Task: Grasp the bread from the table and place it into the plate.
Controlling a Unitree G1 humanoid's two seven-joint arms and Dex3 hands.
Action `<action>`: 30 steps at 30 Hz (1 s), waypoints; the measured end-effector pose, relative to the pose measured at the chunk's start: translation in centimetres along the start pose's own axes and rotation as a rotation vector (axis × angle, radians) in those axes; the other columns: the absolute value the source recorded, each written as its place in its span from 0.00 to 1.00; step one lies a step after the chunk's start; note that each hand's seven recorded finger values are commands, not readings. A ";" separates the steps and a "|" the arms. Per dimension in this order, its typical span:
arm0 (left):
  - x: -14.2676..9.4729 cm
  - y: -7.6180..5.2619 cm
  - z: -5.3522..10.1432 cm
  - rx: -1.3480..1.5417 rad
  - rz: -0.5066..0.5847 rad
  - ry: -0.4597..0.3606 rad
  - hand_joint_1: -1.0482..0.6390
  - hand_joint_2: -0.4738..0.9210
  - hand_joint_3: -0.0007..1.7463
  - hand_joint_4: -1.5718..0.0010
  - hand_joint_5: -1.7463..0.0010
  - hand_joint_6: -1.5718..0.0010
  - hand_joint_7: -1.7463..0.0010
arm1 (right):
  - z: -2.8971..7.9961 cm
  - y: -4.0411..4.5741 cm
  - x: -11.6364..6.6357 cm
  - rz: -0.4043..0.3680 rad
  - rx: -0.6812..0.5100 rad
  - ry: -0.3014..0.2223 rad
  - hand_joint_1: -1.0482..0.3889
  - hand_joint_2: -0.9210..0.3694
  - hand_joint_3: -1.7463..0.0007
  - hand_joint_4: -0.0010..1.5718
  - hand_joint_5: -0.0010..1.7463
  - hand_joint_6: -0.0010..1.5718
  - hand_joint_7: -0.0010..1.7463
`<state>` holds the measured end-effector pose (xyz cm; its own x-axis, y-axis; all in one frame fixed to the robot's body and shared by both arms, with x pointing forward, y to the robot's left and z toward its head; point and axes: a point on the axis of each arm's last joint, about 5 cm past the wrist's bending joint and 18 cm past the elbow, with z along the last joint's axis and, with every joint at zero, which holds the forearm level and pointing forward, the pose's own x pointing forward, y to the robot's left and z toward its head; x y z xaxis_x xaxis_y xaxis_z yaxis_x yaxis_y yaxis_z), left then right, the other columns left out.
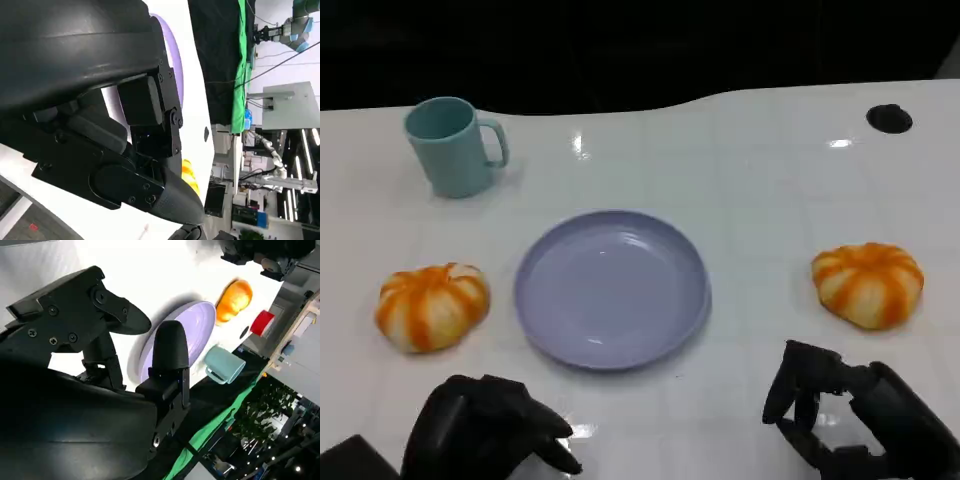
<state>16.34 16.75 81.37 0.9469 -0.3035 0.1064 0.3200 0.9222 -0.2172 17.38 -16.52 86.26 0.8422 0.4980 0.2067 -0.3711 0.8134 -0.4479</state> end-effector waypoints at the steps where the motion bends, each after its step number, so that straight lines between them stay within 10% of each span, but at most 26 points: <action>1: 0.0 0.0 0.0 0.000 0.000 0.000 0.00 0.97 0.00 0.00 0.76 0.00 0.86 | 0.0 0.00 0.0 0.000 0.000 0.000 0.62 0.28 0.42 0.39 1.00 0.32 0.90; 12: 0.0 0.0 0.0 0.001 0.000 0.001 0.00 0.97 0.00 0.00 0.76 0.00 0.85 | -0.2 0.04 0.0 0.002 0.002 -0.002 0.63 0.27 0.45 0.37 1.00 0.34 0.81; 22: 0.0 0.0 0.0 0.001 0.000 0.001 0.00 0.98 0.00 0.00 0.76 0.00 0.86 | -0.3 0.01 -0.1 -0.024 0.005 -0.012 0.65 0.30 0.44 0.34 0.75 0.37 0.53; 30: 0.1 0.0 0.0 0.004 -0.002 -0.001 0.00 0.98 0.00 0.00 0.76 0.00 0.86 | 0.1 -0.84 0.4 -0.080 -0.078 -0.016 0.59 0.22 0.63 0.24 0.56 0.33 0.29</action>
<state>16.41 16.78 81.41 0.9463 -0.3048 0.1077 0.3214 0.9226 -0.2132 17.98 -16.98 86.80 0.8615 0.4374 0.2579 -0.2708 0.8254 -0.4953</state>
